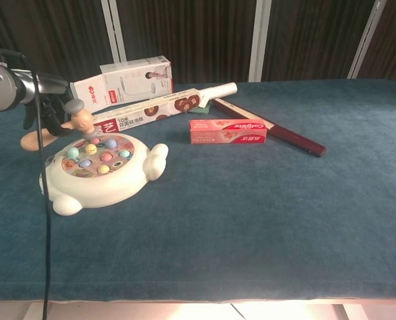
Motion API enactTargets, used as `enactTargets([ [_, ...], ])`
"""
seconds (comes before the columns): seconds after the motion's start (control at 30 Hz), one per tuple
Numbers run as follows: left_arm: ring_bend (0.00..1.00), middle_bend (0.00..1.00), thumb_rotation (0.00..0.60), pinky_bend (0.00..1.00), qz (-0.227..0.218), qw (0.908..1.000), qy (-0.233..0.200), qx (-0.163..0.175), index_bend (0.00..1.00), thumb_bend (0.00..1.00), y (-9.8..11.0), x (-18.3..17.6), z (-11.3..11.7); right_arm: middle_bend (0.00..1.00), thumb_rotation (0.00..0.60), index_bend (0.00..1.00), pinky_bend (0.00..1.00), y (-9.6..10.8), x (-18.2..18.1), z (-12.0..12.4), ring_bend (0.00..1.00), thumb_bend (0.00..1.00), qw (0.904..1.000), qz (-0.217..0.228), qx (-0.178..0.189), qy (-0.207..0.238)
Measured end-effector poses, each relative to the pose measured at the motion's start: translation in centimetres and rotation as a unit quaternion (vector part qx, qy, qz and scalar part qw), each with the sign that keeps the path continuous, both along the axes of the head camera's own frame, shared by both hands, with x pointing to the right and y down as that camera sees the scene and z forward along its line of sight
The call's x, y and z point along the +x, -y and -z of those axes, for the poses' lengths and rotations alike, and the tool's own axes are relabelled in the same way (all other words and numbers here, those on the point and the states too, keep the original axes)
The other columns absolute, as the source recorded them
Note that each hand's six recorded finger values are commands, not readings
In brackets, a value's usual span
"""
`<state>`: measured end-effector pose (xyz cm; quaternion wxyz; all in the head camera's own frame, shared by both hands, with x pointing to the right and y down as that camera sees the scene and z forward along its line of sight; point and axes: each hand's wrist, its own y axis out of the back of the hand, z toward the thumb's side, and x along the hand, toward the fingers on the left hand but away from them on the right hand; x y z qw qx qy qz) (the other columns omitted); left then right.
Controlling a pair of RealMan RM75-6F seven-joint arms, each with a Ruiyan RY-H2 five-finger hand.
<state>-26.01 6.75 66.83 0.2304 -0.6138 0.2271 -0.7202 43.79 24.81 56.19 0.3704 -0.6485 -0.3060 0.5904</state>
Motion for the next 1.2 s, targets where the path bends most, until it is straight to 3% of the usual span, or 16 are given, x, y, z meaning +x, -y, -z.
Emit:
enactTargets([
  [0.17, 0.63, 0.65, 0.600, 0.64, 0.005, 0.9998, -0.005, 0.020, 0.78, 0.63, -0.7, -3.1, 2.1, 0.00, 0.600, 0.00, 0.01, -0.1, -0.2, -0.2, 0.00, 0.13, 1.0000, 0.003, -0.002, -0.002],
  [0.33, 0.63, 0.65, 0.600, 0.64, 0.028, 0.9991, 0.008, 0.032, 0.78, 0.62, -2.9, -8.1, 2.4, 0.00, 0.600, 0.00, 0.01, -0.3, -0.5, -0.6, 0.00, 0.13, 0.9999, 0.009, -0.007, -0.006],
  [0.63, 0.61, 0.65, 0.600, 0.64, 0.063, 0.9976, 0.019, 0.018, 0.77, 0.57, -6.4, -13.8, -1.1, 0.00, 0.600, 0.00, 0.01, -0.6, -1.0, -1.0, 0.00, 0.13, 0.9998, 0.014, -0.012, -0.008],
  [0.93, 0.57, 0.61, 0.600, 0.63, 0.060, 0.9979, 0.021, 0.013, 0.73, 0.49, -8.4, -15.7, -4.9, 0.00, 0.600, 0.00, 0.01, -0.5, -0.7, -0.9, 0.00, 0.13, 0.9998, 0.010, -0.011, -0.010],
  [1.2, 0.55, 0.59, 0.600, 0.61, 0.070, 0.9973, 0.023, 0.000, 0.71, 0.45, -9.4, -17.1, -5.9, 0.00, 0.600, 0.00, 0.01, -0.5, -0.7, -0.9, 0.00, 0.13, 0.9999, 0.010, -0.010, -0.009],
])
